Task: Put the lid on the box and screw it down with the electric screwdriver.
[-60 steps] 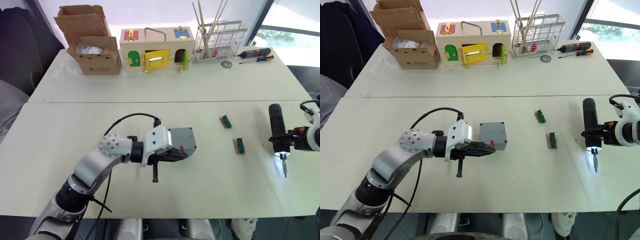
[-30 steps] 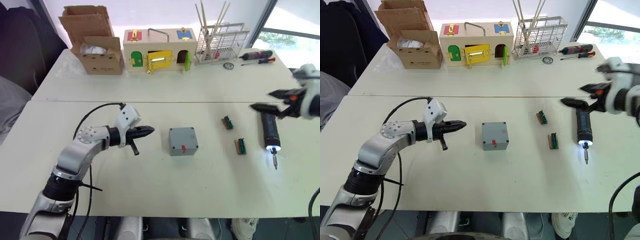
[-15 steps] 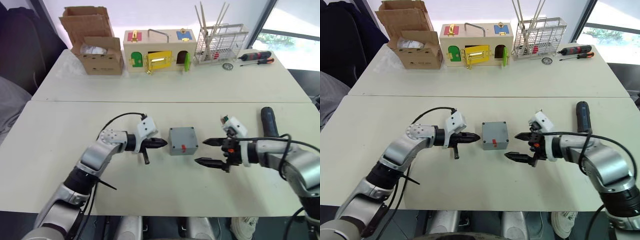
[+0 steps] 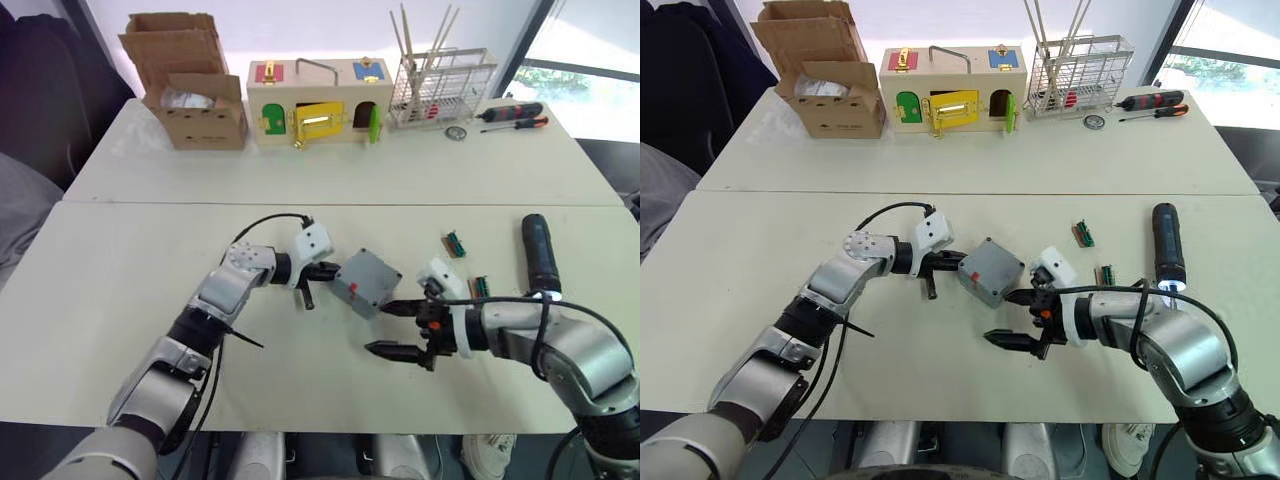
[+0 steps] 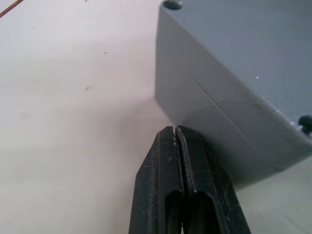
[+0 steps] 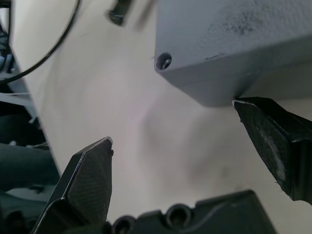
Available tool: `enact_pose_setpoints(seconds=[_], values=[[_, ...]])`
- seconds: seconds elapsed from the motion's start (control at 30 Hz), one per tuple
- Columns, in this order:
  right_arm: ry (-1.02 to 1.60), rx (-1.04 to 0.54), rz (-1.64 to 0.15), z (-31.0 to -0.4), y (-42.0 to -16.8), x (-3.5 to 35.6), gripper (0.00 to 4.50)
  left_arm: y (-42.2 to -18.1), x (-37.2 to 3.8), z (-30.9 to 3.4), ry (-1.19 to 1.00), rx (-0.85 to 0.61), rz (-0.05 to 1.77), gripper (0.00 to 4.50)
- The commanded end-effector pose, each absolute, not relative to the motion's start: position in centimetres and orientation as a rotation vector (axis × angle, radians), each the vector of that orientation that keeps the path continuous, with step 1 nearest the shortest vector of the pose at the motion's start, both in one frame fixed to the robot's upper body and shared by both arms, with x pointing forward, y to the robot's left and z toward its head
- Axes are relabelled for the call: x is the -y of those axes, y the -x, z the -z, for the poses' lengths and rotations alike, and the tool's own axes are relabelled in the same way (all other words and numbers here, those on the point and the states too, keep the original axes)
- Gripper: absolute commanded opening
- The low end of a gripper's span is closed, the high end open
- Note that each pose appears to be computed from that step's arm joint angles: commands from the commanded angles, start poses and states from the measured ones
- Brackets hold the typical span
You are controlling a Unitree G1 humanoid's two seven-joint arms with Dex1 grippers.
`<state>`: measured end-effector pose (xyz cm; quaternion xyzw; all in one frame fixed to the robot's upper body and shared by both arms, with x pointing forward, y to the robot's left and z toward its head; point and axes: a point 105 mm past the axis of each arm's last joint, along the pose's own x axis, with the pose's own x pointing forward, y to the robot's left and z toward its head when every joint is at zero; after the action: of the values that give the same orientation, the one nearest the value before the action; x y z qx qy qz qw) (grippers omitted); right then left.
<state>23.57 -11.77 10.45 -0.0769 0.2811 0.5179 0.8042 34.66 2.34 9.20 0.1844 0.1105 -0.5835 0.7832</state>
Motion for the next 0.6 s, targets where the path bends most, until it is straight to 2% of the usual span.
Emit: enact_pose_setpoints(seconds=[0.03,0.17,0.27,0.33,0.47,0.6], values=[[0.205,-0.523,-1.093,-12.2,-23.6,11.8,4.47,-35.6,-3.0,-9.9,-0.448,-0.193,1.211,0.0],[0.326,-0.47,-0.996,-13.2,-24.9,14.7,4.47,-35.5,-6.4,-10.0,-0.525,-0.211,1.134,0.0],[0.4,-0.526,-0.979,-12.7,-25.4,16.7,4.47,-34.0,-7.8,-10.1,-0.536,-0.241,1.137,0.0],[0.443,-0.528,-0.96,-12.5,-26.4,17.7,4.47,-32.0,-8.2,-9.8,-0.527,-0.274,1.18,0.0],[0.472,-0.482,-0.987,-12.5,-28.2,17.5,4.47,-28.9,-7.7,-9.0,-0.489,-0.328,1.263,0.0],[0.476,-0.465,-1.065,-11.8,-28.8,16.1,4.47,-28.7,-6.5,-8.8,-0.46,-0.325,1.253,0.0]])
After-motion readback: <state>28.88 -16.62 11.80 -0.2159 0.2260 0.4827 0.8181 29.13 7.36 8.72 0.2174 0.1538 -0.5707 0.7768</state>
